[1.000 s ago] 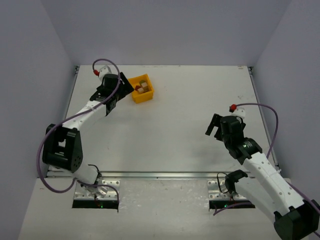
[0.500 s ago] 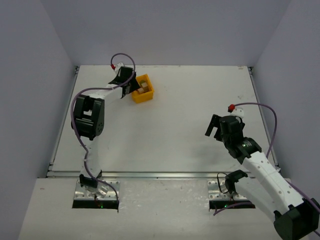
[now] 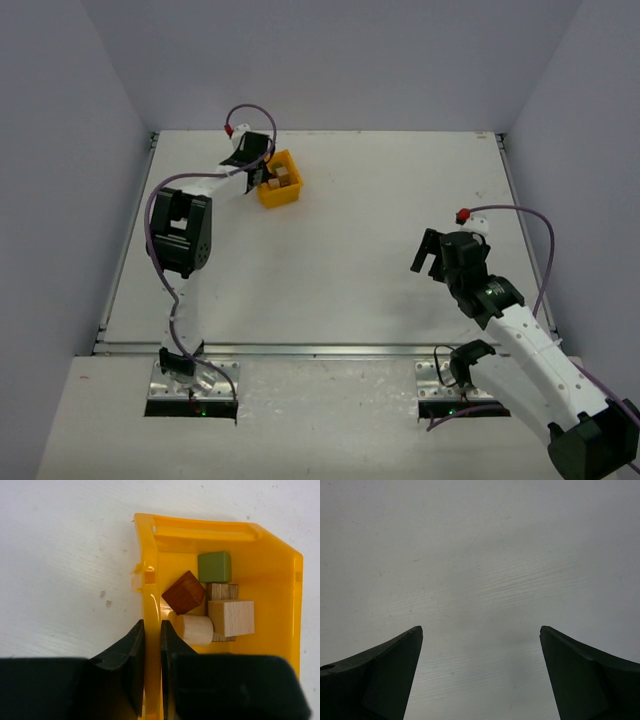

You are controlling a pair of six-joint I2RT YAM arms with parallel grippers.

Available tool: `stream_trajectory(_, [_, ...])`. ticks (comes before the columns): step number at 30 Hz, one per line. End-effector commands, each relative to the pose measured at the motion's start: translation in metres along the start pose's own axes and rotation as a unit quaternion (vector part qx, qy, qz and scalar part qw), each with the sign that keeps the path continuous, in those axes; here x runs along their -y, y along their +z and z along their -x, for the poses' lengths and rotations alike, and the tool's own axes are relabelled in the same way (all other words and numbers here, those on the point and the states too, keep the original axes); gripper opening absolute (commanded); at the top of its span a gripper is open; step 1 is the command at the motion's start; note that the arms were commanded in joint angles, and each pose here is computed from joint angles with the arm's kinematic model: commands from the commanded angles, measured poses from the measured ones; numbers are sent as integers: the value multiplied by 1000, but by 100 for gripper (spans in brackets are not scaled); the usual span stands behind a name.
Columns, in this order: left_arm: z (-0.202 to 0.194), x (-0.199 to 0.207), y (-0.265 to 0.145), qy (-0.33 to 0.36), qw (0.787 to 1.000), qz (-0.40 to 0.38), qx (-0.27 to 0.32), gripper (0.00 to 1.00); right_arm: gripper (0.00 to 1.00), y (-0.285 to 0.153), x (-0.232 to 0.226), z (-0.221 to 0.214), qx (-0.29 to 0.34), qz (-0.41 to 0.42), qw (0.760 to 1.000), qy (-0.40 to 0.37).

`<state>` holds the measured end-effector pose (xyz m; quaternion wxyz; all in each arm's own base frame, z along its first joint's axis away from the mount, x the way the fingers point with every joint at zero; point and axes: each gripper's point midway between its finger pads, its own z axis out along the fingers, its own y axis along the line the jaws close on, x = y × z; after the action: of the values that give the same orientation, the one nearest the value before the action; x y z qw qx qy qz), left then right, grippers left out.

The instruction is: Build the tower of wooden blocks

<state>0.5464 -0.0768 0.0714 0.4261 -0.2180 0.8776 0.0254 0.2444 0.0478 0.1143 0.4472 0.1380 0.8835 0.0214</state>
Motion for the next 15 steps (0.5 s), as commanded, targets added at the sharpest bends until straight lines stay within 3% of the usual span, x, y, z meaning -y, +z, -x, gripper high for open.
stream_trajectory(1, [74, 13, -75, 46, 991, -12, 123, 0, 99, -4, -2, 16, 26, 3, 1000, 6])
stream_trajectory(4, [70, 21, -105, 92, 984, -5, 151, 0, 99, -5, -2, 15, 25, 2, 1000, 4])
stream_trajectory(8, [57, 13, -158, 158, 963, 86, 203, 0, 99, -8, 1, 16, 21, -7, 1000, 4])
stream_trajectory(13, [25, 5, -182, 261, 916, 207, 224, 0, 99, -9, 0, 14, 18, -1, 1000, 4])
stream_trajectory(15, [12, 15, -185, 290, 904, 218, 226, 0, 99, -9, -1, 14, 16, 2, 1000, 4])
